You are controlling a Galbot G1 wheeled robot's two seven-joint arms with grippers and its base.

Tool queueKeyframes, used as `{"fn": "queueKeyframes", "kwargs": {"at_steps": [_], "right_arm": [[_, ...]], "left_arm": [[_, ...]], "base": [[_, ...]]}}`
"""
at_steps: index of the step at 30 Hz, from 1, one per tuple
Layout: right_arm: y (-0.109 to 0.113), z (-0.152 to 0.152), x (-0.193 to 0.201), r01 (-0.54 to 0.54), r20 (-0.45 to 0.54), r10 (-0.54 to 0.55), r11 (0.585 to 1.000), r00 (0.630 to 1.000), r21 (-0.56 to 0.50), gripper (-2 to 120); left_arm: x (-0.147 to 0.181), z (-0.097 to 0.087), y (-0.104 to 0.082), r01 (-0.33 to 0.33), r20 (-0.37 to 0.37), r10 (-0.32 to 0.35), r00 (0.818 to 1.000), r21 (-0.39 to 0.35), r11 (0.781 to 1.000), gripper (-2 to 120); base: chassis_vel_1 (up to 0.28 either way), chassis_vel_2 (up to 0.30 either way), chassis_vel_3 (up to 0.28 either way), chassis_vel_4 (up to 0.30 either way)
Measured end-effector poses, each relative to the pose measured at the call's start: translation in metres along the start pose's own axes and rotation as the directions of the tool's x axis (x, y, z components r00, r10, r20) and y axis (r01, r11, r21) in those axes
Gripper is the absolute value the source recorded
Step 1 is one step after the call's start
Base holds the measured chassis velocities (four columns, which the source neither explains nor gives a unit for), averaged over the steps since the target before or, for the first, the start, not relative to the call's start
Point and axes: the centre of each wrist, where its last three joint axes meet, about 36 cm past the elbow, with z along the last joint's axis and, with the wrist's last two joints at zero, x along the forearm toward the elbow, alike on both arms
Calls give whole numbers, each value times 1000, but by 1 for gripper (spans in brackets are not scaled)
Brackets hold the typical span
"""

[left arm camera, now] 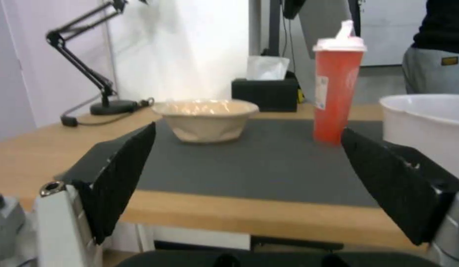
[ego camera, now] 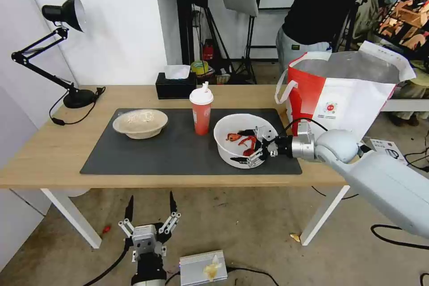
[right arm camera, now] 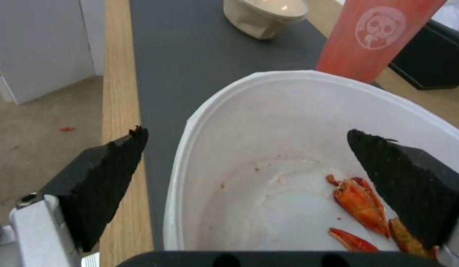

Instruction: Pick up the trash from the table and place it into the takeout bag.

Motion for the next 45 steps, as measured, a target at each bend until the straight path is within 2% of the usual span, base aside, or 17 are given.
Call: {"fn": "queueKeyframes", "kwargs": {"at_steps": [11, 14, 20, 33, 38, 45], "right_arm": [[4, 4, 0, 2, 1, -2, 1000, 1000, -6, 100], [3, 4, 1, -1, 1, 1, 1000, 1000, -4, 100], [2, 2, 3, -4, 6, 4, 1000, 1000, -1, 100], [-6, -11, 5, -1, 37, 1, 1000, 999, 5, 100], [-1, -16, 7, 9, 40, -10, 1000, 999, 14, 100], [8, -5, 2, 29, 22, -29, 1000, 999, -1, 100]], "left_arm": [[-25, -10, 42, 27, 65, -24, 998, -59, 998, 100], [-28, -12, 46, 26, 69, -22, 997, -62, 998, 100], [-30, -13, 47, 20, 68, -16, 998, -62, 998, 100], [-26, -3, 39, 0, 39, 2, 999, -59, 998, 100], [-26, -1, 37, -3, 36, 5, 999, -56, 998, 100], [-26, 0, 36, -5, 36, 7, 999, -53, 999, 100]], "base": [[0, 0, 0, 0], [0, 0, 0, 0], [0, 0, 0, 0], [0, 0, 0, 0], [0, 0, 0, 0], [0, 0, 0, 0]]}}
